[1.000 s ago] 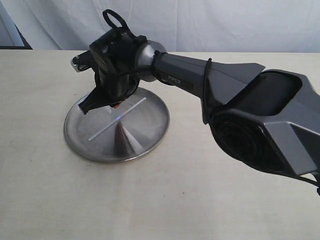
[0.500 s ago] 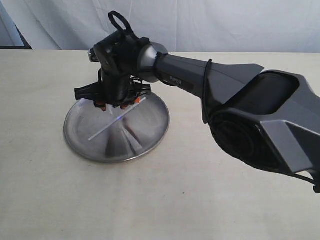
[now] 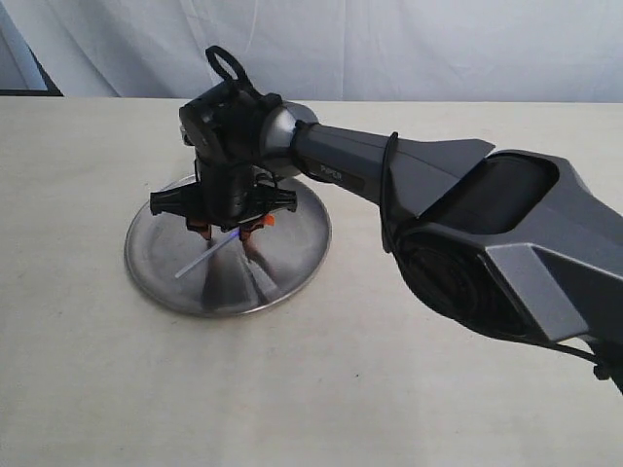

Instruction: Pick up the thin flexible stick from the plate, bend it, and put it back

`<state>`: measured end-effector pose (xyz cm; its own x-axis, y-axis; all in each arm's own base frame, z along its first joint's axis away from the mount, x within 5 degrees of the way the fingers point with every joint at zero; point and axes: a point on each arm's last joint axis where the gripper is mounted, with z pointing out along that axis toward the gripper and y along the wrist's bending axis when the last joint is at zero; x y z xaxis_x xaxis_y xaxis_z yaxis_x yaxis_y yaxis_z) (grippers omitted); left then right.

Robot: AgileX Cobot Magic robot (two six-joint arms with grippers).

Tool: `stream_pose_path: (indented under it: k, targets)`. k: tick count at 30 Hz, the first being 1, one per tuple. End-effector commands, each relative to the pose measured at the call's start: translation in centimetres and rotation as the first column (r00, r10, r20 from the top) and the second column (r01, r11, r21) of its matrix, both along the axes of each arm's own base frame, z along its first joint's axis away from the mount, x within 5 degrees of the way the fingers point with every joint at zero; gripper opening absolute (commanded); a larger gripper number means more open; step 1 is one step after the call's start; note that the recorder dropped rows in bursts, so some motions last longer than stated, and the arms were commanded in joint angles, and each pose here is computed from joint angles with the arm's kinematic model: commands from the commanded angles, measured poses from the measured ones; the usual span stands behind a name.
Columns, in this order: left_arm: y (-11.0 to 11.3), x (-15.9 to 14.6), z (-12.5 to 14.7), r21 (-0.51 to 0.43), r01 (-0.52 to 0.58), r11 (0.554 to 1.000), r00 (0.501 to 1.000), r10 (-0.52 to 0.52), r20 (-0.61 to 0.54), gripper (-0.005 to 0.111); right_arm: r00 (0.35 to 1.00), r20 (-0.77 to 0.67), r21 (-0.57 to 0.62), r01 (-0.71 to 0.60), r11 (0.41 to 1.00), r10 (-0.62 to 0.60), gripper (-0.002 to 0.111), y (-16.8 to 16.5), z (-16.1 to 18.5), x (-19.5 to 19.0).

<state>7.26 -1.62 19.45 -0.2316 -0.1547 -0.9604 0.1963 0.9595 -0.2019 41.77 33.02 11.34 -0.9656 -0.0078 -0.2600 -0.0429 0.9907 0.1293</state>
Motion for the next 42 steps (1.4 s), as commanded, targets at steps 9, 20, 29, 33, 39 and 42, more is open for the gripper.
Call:
stream_pose_path:
  k: [9,20,29,33,39,42]
  targets:
    - [0.0,-0.1,-0.1,0.0,0.004,1.0,1.0,-0.004,0.003,0.0,0.983,-0.081,-0.066,-0.17,0.983,0.165,-0.001,-0.3,-1.7,-0.7]
    - [0.0,-0.1,-0.1,0.0,0.004,1.0,1.0,-0.004,0.003,0.0,0.949,0.021,-0.114,-0.31,0.944,0.314,-0.001,-0.6,2.3,-0.4]
    - [0.0,-0.1,-0.1,0.0,0.004,1.0,1.0,-0.004,0.003,0.0,0.901,0.147,-0.205,-0.375,0.904,0.407,-0.001,-1.6,8.6,-0.4]
    - [0.0,-0.1,-0.1,0.0,0.004,1.0,1.0,-0.004,0.003,0.0,0.892,0.135,-0.236,-0.394,0.888,0.432,-0.001,-2.0,9.6,-0.6]
    - [0.0,-0.1,-0.1,0.0,0.004,1.0,1.0,-0.004,0.003,0.0,0.87,0.056,-0.286,-0.456,0.843,0.49,-0.001,-2.4,8.7,-0.8]
    - [0.0,-0.1,-0.1,0.0,0.004,1.0,1.0,-0.004,0.003,0.0,0.873,0.0,-0.283,-0.468,0.837,0.488,-0.001,-2.4,7.0,-0.9]
